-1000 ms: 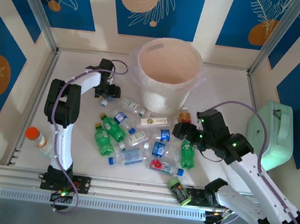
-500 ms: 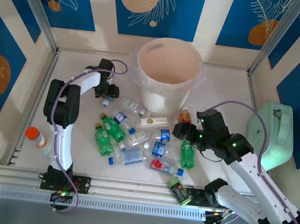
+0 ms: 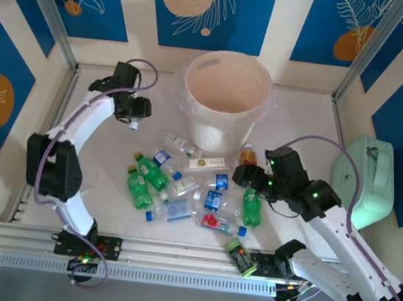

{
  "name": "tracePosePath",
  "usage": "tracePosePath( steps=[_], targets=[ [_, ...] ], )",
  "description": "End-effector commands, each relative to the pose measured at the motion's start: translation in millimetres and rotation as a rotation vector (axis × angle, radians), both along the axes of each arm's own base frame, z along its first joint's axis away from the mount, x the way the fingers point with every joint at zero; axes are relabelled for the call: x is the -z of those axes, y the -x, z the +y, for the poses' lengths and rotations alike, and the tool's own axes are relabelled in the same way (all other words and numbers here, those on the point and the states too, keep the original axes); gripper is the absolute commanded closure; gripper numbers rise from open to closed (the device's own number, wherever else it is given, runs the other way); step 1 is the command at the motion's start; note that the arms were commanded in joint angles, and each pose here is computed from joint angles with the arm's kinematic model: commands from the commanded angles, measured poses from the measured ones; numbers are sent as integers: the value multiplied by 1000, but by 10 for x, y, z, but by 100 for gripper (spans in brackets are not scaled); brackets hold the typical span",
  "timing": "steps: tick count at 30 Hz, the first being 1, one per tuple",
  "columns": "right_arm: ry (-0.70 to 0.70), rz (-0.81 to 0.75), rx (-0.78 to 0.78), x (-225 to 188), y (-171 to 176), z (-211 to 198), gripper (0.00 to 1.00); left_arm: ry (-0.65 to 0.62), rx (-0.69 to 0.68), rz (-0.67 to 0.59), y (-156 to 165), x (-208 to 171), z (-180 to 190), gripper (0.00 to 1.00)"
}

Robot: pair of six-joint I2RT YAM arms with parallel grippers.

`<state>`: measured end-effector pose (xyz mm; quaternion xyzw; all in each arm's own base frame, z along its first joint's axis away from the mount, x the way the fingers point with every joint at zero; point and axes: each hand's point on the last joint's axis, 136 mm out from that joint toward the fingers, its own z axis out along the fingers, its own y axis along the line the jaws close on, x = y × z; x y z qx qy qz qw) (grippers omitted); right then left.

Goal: Put the plastic bottles in the bin

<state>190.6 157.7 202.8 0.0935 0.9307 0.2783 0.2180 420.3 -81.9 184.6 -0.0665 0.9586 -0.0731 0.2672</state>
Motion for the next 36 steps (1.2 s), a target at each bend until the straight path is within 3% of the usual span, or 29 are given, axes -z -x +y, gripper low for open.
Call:
tracePosePath(
  steps=[1,6,13,17,25,33,36],
  targets=[
    [1,-4,23,5,29,-52,21,40,-30,-60,182,-457,36,39],
    [11,0,41,29,24,-91,21,115,24,-205,283,-1256,-161,39],
    [7,3,80,33,-1,-152,21,238,194,-378,386,-2103,-847,37],
    [12,8,92,38,20,-201,21,379,278,-398,357,-2254,-1304,37],
    [7,23,109,71,50,-272,21,416,446,-388,332,-2293,-2178,36],
    [-3,30,108,116,51,-261,21,393,486,-363,156,-2147,-2549,34],
    [-7,27,107,136,48,-257,21,383,482,-355,93,-2090,-2583,24]
  ],
)
